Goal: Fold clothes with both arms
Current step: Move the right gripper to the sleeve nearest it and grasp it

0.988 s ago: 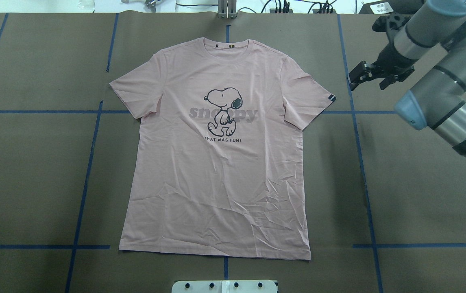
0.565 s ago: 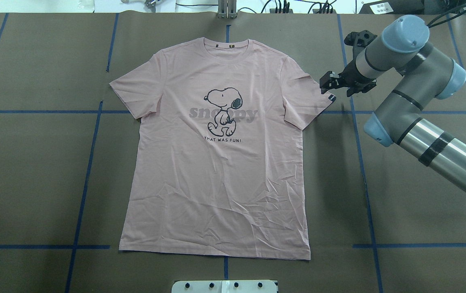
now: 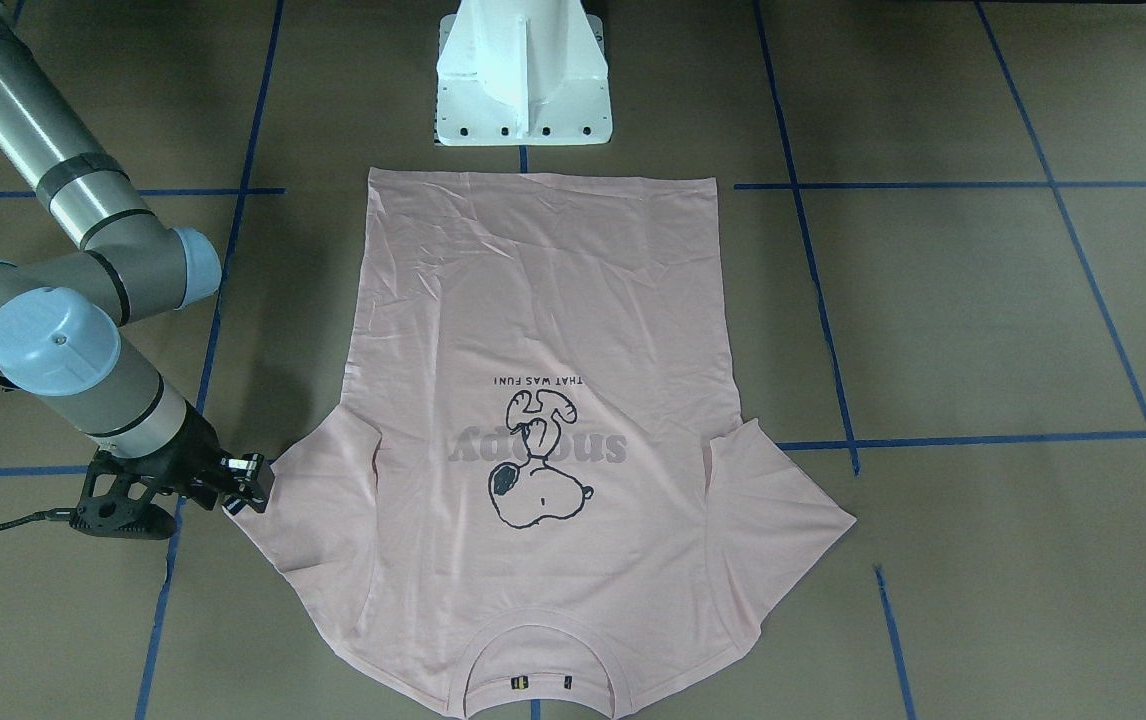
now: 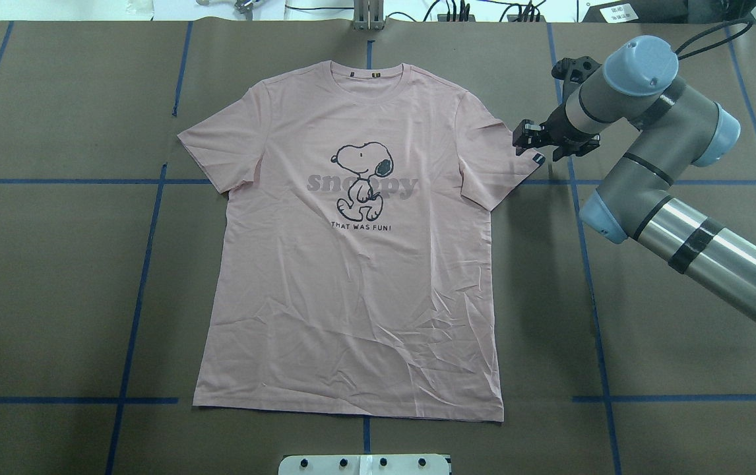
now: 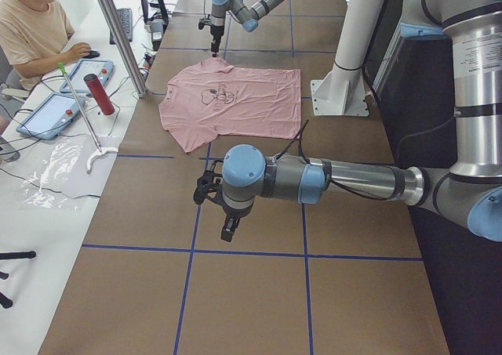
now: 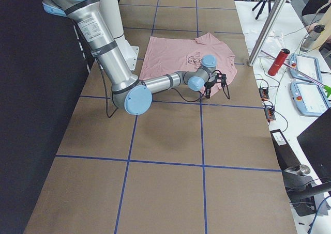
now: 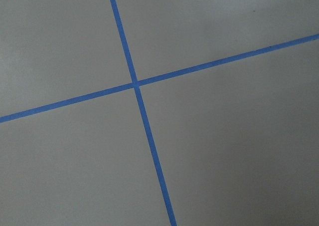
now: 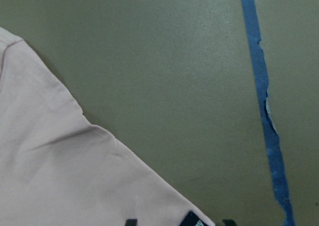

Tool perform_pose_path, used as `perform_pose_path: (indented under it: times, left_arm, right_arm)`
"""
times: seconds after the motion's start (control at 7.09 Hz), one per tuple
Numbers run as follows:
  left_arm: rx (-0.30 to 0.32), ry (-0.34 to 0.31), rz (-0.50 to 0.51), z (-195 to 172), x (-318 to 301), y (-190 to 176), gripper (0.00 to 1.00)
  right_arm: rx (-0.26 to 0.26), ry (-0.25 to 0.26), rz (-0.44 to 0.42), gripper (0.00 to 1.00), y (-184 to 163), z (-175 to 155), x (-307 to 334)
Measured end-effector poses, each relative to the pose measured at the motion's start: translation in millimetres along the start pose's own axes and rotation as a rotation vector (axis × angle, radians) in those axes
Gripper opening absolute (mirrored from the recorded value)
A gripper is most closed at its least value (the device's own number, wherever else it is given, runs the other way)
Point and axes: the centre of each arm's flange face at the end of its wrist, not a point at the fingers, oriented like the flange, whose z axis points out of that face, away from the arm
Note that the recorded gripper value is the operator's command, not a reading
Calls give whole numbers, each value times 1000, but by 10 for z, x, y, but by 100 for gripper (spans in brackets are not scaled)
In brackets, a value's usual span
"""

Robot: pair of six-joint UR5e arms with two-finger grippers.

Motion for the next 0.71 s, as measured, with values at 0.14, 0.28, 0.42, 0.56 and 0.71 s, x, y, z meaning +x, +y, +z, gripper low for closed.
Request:
perform_pose_path:
  times: [0.14, 0.28, 0.42, 0.56, 0.71]
  left_arm:
    - [0, 12, -2, 9, 3, 12, 100]
    - [1, 17, -4, 13, 4, 20, 100]
    - [1, 19, -5, 15, 3, 23, 100]
    - [1, 19, -5, 15, 3, 24, 100]
    - [2, 19, -4, 9, 7, 23, 100]
  right_arm:
    - [2, 5, 3, 62, -2, 16, 16]
    - [7, 10, 4, 55, -9, 26, 28]
    - [11, 14, 6, 37, -16, 37, 40]
    - [13, 18, 7, 23, -20, 50, 53]
    - [13, 21, 8, 6, -22, 63, 66]
